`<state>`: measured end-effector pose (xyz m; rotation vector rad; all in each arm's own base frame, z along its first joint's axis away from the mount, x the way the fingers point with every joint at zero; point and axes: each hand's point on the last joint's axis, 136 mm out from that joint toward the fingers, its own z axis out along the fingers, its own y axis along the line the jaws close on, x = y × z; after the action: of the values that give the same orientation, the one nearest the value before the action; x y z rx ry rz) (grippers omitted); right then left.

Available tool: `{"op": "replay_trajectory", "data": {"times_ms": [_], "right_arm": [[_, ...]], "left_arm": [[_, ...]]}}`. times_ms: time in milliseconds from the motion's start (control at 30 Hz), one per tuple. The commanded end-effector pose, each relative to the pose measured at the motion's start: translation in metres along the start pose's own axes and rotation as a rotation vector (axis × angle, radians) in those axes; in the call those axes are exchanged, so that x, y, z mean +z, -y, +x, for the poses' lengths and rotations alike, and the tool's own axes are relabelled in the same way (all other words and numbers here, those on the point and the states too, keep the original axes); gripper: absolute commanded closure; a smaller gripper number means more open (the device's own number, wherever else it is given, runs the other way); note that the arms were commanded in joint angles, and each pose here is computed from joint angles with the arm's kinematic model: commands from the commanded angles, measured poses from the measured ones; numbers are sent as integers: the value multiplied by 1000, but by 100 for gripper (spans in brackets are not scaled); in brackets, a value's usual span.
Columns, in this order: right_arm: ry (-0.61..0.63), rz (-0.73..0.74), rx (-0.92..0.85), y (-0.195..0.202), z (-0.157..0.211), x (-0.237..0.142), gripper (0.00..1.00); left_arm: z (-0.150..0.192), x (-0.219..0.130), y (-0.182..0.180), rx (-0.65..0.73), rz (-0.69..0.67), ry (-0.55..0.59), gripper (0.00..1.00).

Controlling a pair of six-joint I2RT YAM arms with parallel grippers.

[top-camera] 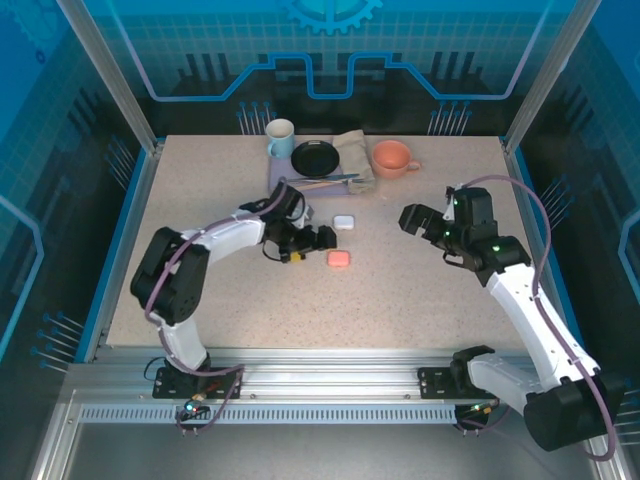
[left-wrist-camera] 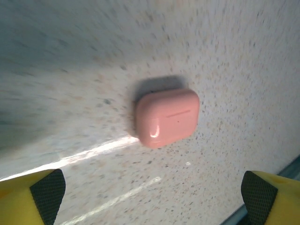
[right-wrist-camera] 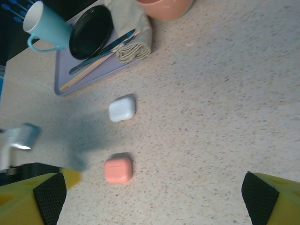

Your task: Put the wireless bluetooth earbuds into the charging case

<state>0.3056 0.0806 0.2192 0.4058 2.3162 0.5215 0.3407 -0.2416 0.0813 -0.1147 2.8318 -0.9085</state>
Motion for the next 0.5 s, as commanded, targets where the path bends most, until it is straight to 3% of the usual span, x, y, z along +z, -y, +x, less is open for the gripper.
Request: {"op": "replay_trajectory", "data": {"times_ms": [0, 167, 267, 367, 467], "right_arm": [[75, 107, -28, 19, -24, -15, 0], [322, 352, -136, 67, -57, -11, 0], [456, 427, -235, 90, -60, 2, 0], [440, 479, -336, 107, -51, 26, 0], [416, 481, -421, 117, -38, 57, 0]], "left_arm": [[-17, -57, -4, 85, -87, 157, 1], [-44, -132, 15, 415, -146, 495, 1], [-54, -169, 4, 553, -267, 722, 1], [-55, -191, -16, 607, -354, 886, 1], [-54, -191, -46, 576, -382, 942, 1]]}}
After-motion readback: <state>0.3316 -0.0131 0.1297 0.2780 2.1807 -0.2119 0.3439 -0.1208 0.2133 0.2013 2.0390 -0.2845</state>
